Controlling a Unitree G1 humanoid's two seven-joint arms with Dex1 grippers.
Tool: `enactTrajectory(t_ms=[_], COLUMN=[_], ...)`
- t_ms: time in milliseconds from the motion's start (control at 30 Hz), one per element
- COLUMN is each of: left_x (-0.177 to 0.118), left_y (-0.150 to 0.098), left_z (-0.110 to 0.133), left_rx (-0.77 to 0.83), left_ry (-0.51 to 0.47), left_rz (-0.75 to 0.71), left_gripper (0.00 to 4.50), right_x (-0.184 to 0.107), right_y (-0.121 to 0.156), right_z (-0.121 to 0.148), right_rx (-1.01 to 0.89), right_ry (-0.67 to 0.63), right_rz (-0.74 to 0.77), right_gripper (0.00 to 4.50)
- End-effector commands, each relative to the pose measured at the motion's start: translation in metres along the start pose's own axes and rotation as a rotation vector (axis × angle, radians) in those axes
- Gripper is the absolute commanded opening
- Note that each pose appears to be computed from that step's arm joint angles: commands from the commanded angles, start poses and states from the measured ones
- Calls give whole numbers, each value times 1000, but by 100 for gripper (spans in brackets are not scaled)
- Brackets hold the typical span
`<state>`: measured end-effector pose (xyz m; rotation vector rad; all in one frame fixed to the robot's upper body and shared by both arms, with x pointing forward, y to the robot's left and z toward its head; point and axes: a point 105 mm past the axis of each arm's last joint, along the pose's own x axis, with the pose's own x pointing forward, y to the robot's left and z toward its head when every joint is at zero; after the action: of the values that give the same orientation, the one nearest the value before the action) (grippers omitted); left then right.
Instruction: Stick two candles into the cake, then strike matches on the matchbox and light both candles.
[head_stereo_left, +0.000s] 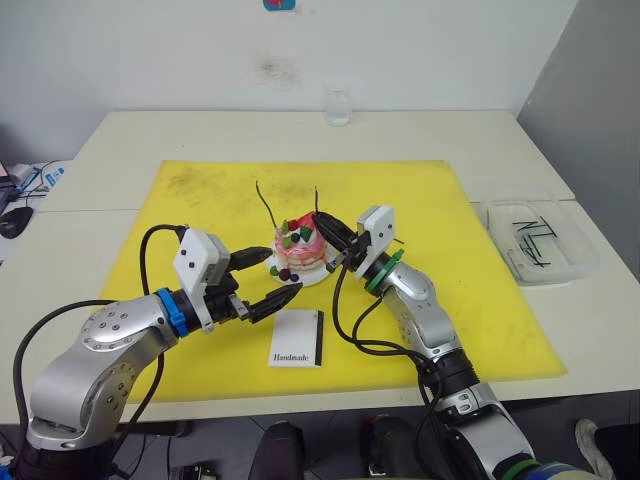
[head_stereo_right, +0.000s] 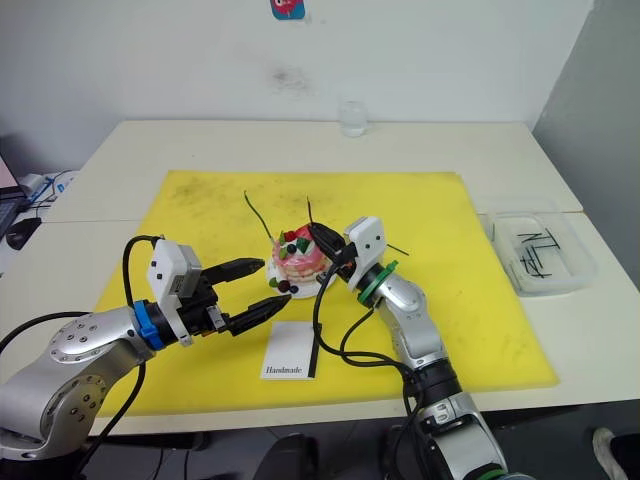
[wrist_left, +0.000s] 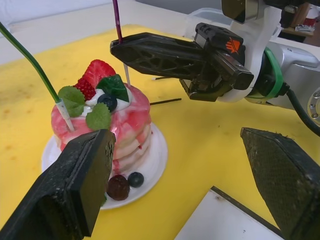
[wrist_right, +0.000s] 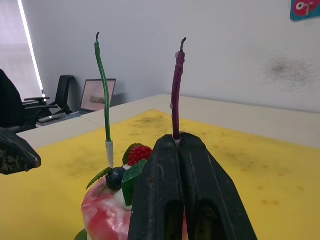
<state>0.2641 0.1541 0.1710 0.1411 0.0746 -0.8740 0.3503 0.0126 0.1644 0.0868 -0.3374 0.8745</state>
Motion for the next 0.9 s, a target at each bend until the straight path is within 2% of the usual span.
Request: enactTrajectory(t_ms=[33,433,900], left_x=[0,1,0], left_y=[-2,-1,-2], left_z=[7,11,13], left_rx=[31,14,15], left_ry=[-29,-54,-50], left_rz=[-5,3,-10], left_gripper=[450,450,450], right_x=[3,3,5], right_y=[1,-1,3], right_z=[19,27,15], right_rx=[-11,-27,-6], right_ry=[-70,-109,-79], right_rz=[1,-18,-16], right_gripper=[3,3,3])
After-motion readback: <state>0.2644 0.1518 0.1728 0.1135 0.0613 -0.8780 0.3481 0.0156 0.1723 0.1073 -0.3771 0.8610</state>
